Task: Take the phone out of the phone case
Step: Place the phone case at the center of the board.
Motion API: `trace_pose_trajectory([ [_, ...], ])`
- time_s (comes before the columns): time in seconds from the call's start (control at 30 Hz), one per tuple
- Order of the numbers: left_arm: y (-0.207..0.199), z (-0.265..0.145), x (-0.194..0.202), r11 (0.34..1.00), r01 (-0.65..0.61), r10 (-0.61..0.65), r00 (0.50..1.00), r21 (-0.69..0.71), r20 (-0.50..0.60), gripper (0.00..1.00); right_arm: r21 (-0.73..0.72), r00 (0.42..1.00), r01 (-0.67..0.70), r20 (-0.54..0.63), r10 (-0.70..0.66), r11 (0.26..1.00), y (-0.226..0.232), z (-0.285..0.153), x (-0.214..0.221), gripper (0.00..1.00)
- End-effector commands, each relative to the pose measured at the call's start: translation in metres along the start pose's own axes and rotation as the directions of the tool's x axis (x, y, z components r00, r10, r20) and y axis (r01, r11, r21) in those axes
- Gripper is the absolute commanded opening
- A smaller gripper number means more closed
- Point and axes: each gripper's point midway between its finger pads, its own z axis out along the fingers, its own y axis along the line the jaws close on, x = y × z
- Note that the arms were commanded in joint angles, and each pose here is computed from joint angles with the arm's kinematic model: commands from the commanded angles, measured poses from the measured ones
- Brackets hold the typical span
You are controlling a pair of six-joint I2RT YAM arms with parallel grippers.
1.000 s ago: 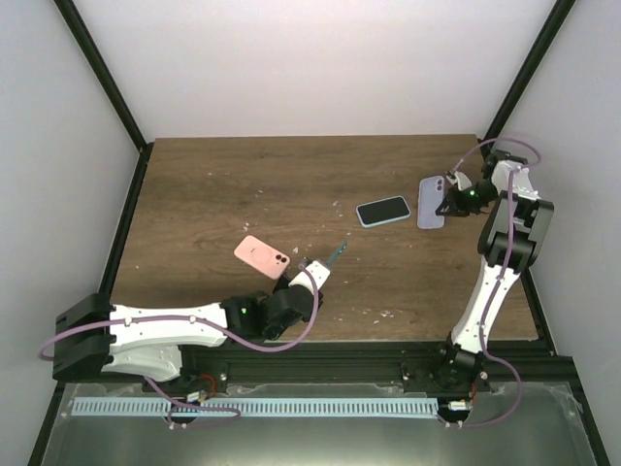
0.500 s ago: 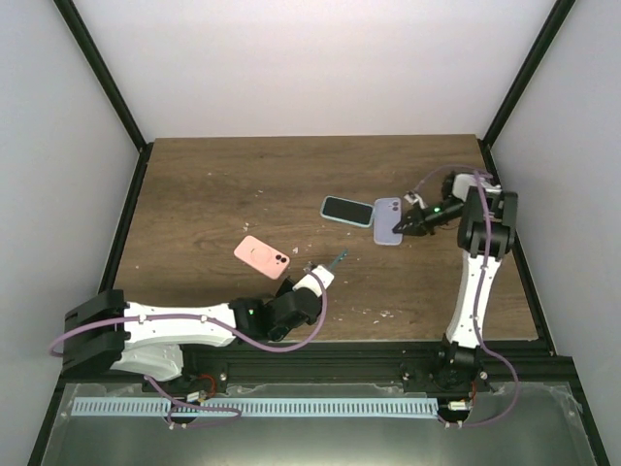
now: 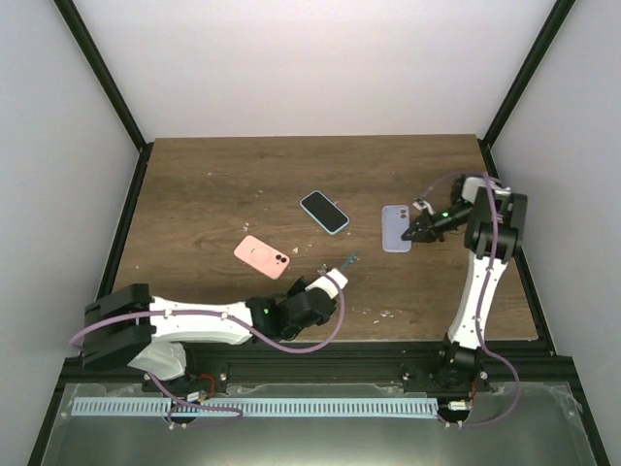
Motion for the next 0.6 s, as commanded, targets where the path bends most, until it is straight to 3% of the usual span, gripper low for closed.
trace_pose_trajectory([
  [0.0, -0.019, 0.001, -0.061, 0.999, -0.026, 0.018, 0.983, 0.043, 0.182, 0.0, 0.206, 0.997, -0.078, 0.038, 0.072, 0.975, -0.058, -0.062, 0.023, 0.01],
  [0.17, -0.03, 0.035, -0.081, 0.983, -0.169, 0.178, 0.973, -0.075, 0.148, 0.0, 0.319, 0.993, -0.109, 0.002, 0.114, 0.942, -0.091, -0.081, 0.044, 0.03],
  [0.3, -0.039, 0.067, -0.09, 0.944, -0.282, 0.302, 0.948, -0.174, 0.102, 0.0, 0.327, 0.995, -0.098, 0.048, 0.087, 0.94, -0.089, -0.095, 0.033, 0.23],
  [0.43, -0.045, 0.088, -0.099, 0.929, -0.323, 0.34, 0.938, -0.179, 0.068, 0.0, 0.367, 0.99, -0.073, 0.137, 0.024, 0.927, -0.083, -0.12, 0.015, 0.37],
  [0.57, -0.039, 0.116, -0.1, 0.889, -0.397, 0.404, 0.915, -0.229, -0.019, 0.0, 0.327, 0.964, -0.074, 0.267, -0.017, 0.942, -0.068, -0.144, 0.013, 0.41],
])
